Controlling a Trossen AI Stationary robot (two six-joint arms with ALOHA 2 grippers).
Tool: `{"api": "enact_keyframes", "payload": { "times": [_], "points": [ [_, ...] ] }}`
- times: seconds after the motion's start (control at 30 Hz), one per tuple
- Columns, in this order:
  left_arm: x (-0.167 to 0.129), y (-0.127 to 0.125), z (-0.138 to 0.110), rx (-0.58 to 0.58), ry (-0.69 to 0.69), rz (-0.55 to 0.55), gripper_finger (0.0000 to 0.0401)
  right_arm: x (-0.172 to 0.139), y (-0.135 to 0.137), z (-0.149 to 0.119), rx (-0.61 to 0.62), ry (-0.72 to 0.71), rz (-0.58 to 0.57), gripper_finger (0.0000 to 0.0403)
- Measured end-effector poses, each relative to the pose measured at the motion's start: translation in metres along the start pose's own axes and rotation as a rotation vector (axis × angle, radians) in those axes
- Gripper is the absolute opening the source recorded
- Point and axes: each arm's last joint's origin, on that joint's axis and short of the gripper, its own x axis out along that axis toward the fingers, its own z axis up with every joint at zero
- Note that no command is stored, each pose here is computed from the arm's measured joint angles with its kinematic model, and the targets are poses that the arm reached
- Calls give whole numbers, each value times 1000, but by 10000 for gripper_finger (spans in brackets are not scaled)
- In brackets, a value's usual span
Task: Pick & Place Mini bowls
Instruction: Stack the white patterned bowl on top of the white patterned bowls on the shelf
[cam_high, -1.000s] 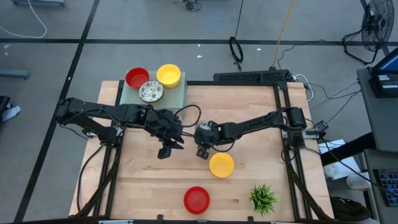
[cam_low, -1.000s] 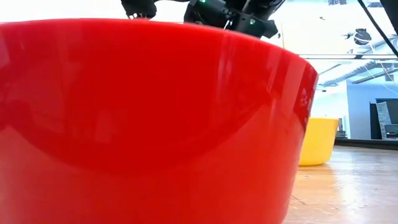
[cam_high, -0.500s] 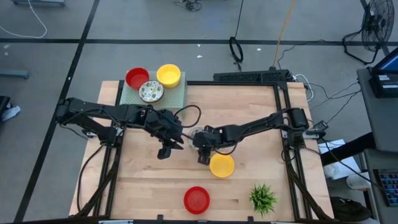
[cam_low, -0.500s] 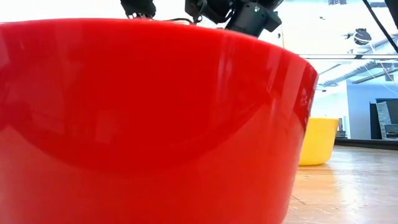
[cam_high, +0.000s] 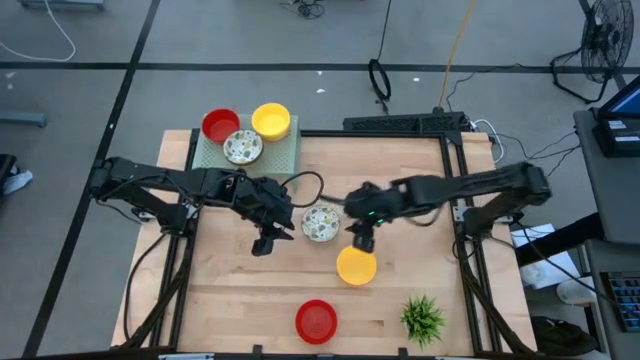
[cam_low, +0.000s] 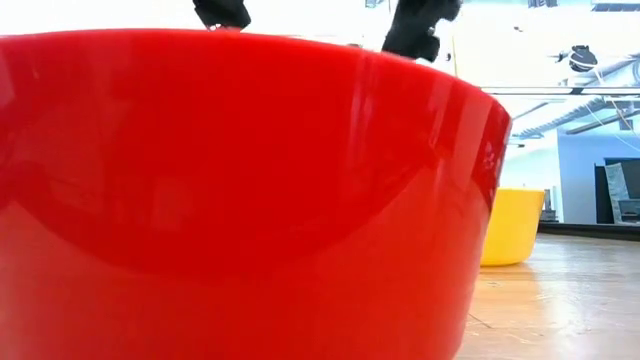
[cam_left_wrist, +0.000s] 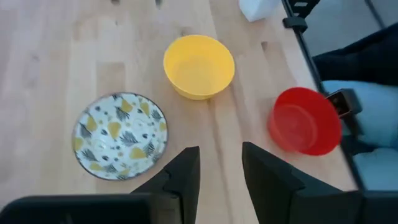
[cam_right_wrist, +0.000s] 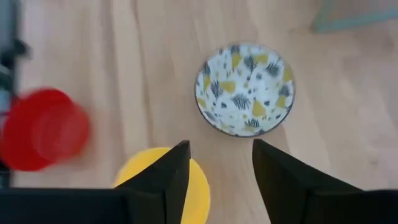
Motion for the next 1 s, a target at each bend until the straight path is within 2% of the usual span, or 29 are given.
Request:
{"api": "enact_keyframes", "payload": {
  "times": [0.2,0.37,0.47,0.7,1.0],
  "points": [
    [13,-1,3,131,-4,74,122,-64,-5,-19,8,-153,-36,161],
    [37,0,3,200,29,70,122,-92,-13,-54,30,-262,-119,160],
    [53,1,2,224,56,65,122,-95,-18,-77,74,-333,-115,158],
    [98,11,-4,241,124,114,122,-78,-29,-122,118,-490,-3,161],
    [147,20,-28,206,290,126,122,-60,-42,-157,134,-595,49,162]
  ]
}}
